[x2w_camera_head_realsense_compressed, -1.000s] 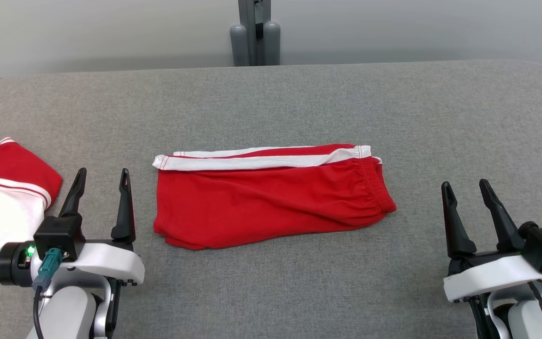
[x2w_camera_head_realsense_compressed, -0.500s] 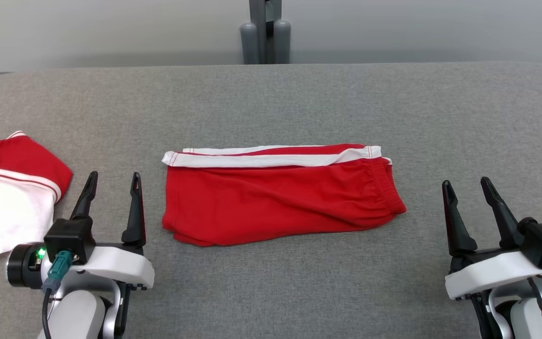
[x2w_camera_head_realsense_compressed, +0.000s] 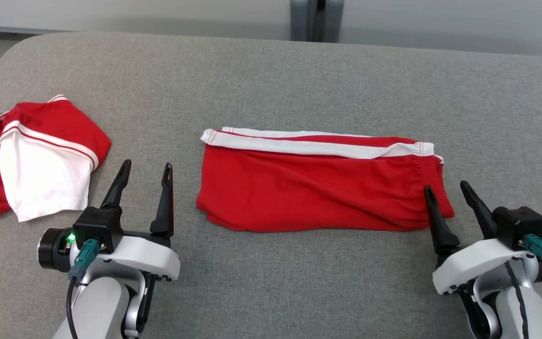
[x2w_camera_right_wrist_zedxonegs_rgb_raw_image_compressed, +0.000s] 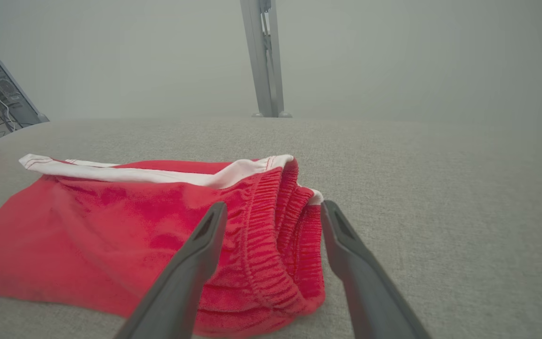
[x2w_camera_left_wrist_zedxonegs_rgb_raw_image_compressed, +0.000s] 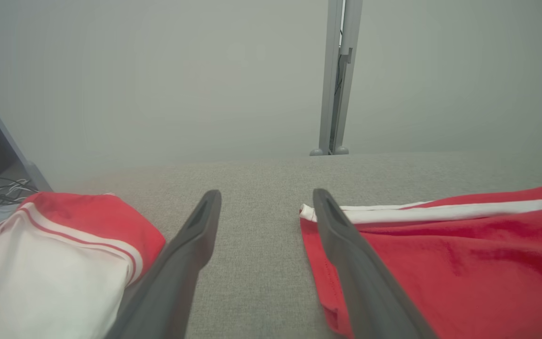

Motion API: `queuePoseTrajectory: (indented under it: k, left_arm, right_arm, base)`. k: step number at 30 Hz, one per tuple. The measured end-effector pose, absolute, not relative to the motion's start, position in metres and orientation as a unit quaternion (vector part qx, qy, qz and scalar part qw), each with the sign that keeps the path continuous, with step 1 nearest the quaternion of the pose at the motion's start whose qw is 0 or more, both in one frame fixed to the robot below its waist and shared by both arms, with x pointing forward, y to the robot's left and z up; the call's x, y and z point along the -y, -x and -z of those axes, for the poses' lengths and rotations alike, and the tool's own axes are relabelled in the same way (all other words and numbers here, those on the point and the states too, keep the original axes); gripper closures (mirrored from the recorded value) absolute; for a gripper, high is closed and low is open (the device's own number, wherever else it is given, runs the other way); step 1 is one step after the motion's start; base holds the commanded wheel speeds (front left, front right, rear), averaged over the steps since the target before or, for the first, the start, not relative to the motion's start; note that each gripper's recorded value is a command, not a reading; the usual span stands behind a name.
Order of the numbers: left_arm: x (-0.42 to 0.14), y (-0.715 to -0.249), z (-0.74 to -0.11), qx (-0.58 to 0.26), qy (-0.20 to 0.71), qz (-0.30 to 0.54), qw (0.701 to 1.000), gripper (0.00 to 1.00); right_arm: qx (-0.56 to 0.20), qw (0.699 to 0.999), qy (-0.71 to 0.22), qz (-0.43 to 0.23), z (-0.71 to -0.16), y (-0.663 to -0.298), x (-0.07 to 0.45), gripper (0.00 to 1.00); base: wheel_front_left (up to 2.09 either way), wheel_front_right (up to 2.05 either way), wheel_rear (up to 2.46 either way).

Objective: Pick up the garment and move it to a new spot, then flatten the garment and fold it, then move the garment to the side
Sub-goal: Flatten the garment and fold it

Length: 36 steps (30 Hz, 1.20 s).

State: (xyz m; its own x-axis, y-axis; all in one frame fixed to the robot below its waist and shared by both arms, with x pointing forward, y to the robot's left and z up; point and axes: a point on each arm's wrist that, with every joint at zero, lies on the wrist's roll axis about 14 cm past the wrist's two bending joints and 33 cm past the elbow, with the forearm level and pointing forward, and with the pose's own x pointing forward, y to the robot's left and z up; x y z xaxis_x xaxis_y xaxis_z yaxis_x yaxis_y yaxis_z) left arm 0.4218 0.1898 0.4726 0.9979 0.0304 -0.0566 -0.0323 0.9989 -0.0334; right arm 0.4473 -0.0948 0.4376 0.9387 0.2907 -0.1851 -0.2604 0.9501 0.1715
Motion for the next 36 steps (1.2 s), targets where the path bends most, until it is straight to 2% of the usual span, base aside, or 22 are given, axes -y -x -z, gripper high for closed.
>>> queuePoseTrajectory:
  k: [14, 16, 17, 24, 33, 36]
  left_arm:
    - [-0.189, -0.432, -0.462, -0.037, 0.018, -0.012, 0.999, 0.00]
    - [-0.189, -0.435, -0.462, -0.036, 0.018, -0.009, 0.999, 0.00]
    - [-0.189, -0.435, -0.462, -0.036, 0.018, -0.009, 0.999, 0.00]
    - [-0.186, -0.437, -0.460, -0.038, 0.018, -0.006, 0.999, 0.00]
    - [-0.177, -0.441, -0.465, -0.030, 0.019, 0.007, 0.999, 0.00]
    - [-0.174, -0.444, -0.466, -0.028, 0.018, 0.013, 0.999, 0.00]
  right_arm:
    - [-0.198, 0.968, -0.103, -0.117, -0.376, -0.448, 0.099, 0.00]
    - [-0.200, 0.966, -0.109, -0.124, -0.375, -0.451, 0.093, 0.62]
    - [-0.201, 0.965, -0.114, -0.127, -0.374, -0.451, 0.090, 1.00]
    - [-0.187, 0.966, -0.139, -0.113, -0.379, -0.454, 0.094, 1.00]
    - [-0.180, 0.975, -0.130, -0.015, -0.376, -0.443, 0.175, 1.00]
    - [-0.169, 0.977, -0.132, -0.013, -0.384, -0.444, 0.178, 1.00]
  base:
    - [0.00, 0.00, 0.00]
    - [0.00, 0.00, 0.00]
    - [0.00, 0.00, 0.00]
    - [0.00, 0.00, 0.00]
    - [0.00, 0.00, 0.00]
    - [0.00, 0.00, 0.00]
